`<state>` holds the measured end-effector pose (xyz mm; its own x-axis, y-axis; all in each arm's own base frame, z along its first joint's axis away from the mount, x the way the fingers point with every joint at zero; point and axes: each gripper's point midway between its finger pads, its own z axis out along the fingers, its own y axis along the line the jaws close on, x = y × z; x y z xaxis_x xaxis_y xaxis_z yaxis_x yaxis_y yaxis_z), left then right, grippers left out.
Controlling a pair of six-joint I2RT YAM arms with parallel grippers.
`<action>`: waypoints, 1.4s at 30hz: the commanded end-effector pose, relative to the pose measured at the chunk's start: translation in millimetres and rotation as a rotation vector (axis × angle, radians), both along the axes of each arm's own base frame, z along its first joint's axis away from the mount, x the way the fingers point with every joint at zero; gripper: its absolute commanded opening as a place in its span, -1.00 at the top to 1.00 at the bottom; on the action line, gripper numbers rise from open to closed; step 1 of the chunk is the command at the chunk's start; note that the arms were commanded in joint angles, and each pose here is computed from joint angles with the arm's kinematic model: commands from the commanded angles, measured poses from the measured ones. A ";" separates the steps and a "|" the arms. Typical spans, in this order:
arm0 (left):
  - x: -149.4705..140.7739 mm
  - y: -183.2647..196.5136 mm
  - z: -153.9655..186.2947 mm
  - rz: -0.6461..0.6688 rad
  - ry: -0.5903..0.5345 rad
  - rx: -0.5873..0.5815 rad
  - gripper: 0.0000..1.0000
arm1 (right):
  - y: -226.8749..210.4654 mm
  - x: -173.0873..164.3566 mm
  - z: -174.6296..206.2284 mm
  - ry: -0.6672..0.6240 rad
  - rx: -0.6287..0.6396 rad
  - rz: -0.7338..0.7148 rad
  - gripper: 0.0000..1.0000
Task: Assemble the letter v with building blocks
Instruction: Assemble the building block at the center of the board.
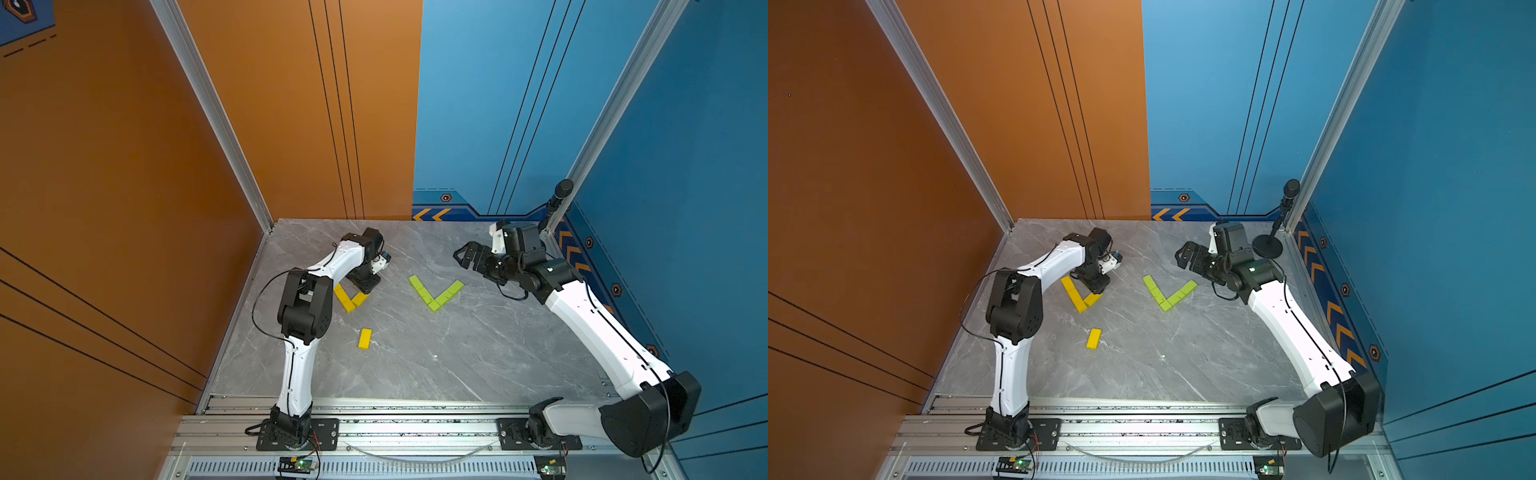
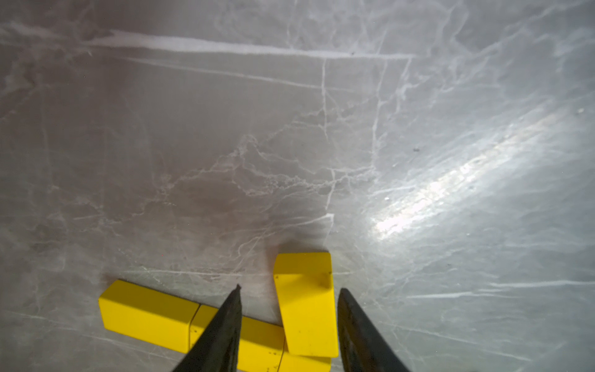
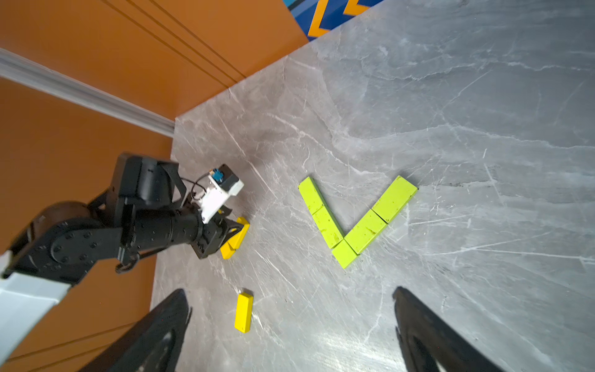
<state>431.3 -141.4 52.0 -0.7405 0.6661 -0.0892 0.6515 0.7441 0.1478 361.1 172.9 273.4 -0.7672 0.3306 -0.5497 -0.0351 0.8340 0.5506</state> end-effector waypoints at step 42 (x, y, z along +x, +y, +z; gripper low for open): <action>-29.0 8.3 -30.5 0.064 0.138 0.005 0.23 | -8.2 -4.5 -14.5 0.008 -0.037 -0.032 -0.99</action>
